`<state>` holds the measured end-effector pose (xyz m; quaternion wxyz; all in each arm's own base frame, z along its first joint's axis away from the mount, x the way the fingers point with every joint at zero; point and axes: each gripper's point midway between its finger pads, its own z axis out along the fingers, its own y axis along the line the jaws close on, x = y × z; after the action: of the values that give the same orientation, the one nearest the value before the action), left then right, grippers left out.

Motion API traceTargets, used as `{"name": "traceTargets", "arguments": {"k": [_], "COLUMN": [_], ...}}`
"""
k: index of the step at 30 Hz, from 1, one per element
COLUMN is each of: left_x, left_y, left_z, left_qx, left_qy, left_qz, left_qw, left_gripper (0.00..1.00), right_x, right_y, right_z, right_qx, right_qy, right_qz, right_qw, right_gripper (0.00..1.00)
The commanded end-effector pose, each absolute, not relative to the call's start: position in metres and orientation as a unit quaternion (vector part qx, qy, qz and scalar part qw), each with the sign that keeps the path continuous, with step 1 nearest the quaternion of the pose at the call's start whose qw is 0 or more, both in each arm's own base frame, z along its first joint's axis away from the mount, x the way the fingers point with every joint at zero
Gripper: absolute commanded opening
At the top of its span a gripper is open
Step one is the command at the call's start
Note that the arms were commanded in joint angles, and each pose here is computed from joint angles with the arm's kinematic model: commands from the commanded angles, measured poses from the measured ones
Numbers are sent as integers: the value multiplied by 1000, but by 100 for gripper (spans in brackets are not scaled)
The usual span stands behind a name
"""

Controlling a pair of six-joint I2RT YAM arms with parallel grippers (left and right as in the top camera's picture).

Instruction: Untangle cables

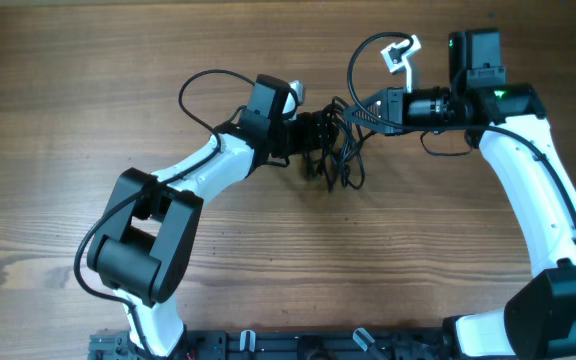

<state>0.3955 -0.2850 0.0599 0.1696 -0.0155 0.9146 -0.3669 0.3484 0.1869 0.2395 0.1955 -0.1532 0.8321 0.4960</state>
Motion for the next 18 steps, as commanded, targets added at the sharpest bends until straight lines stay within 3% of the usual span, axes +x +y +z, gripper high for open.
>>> {"name": "traceTargets", "arguments": {"k": [1, 12, 18], "left_x": [396, 398, 398], "left_y": [-286, -284, -284], "left_z": [56, 55, 55], "left_qx": [-21, -34, -34], "left_qy": [916, 916, 916], "left_qz": [-364, -362, -362], "left_qw": [168, 167, 167], "left_gripper": [78, 77, 78], "right_x": [346, 356, 367], "right_y": [190, 181, 169], "right_z": [262, 250, 236], "right_qx": [-176, -152, -120], "right_qy": [820, 846, 874], "right_qz": [497, 458, 408], "right_qw": [222, 226, 233], "right_gripper": [4, 5, 20]}}
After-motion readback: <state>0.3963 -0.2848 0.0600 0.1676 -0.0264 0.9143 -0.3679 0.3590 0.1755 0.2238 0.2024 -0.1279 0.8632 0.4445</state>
